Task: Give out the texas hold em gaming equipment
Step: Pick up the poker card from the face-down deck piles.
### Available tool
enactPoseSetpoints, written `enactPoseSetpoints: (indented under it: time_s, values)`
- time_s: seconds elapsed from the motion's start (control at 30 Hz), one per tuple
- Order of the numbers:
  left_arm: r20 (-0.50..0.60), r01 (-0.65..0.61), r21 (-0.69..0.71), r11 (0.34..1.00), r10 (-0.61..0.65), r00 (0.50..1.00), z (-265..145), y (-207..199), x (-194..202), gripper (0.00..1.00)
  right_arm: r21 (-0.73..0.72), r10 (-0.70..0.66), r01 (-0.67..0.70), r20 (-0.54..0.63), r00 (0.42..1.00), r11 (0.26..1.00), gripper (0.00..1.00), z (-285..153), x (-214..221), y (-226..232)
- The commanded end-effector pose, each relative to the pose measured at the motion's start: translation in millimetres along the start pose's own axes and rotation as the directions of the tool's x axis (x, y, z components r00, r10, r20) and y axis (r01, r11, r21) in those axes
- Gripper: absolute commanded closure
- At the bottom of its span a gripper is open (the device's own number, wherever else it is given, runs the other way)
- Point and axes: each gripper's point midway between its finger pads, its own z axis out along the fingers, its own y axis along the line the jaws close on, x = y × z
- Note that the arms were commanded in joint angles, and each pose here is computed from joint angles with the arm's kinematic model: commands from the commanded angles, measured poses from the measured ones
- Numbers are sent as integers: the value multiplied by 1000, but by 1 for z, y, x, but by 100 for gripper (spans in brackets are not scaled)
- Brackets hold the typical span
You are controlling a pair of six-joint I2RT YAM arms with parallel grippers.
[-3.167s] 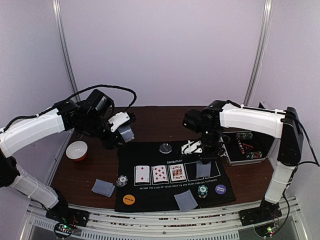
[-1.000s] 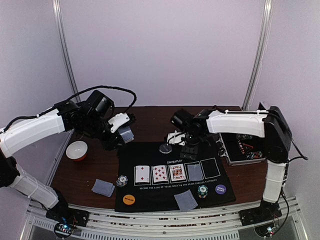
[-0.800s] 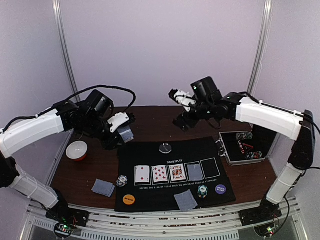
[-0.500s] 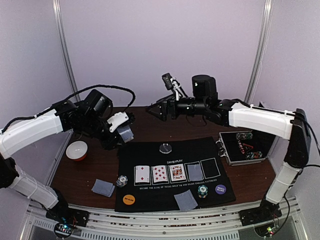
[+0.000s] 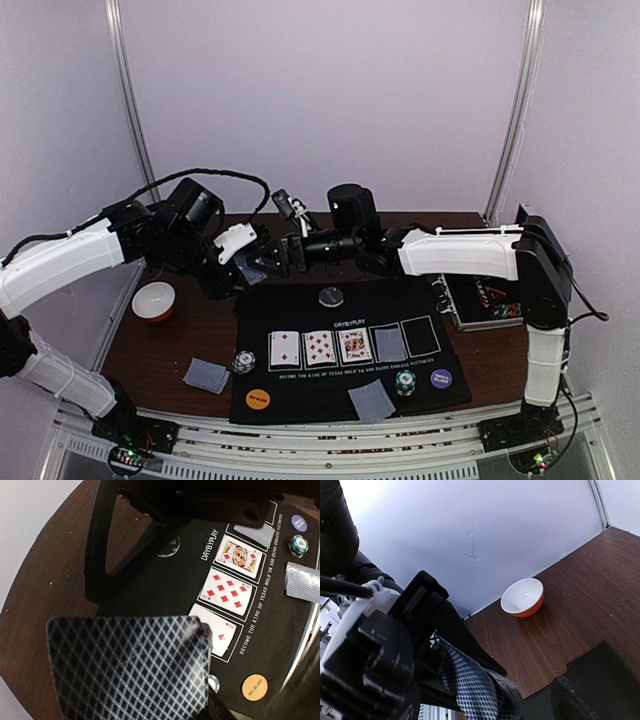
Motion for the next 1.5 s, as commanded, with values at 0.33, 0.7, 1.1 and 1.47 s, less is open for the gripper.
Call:
enactPoseSetpoints:
  time_s: [0.33,0.7,1.1,1.47]
  values:
    - [79,-21,-2,1000,21,997,-11,0,-15,59,158,-65,68,-28,998,985,45,4,-6,-20]
    - [72,-17,-17,1000,18,997,-10,3,-13,59,192,-89,104,-82,993,976,74,-9,-7,-16]
    - [69,-12,-29,1000,14,998,-10,5,-12,59,219,-111,134,-116,987,967,100,-25,-13,-12]
    - [64,-6,-37,999,8,998,-9,6,-11,59,253,-180,220,-174,968,942,100,-61,-21,-4]
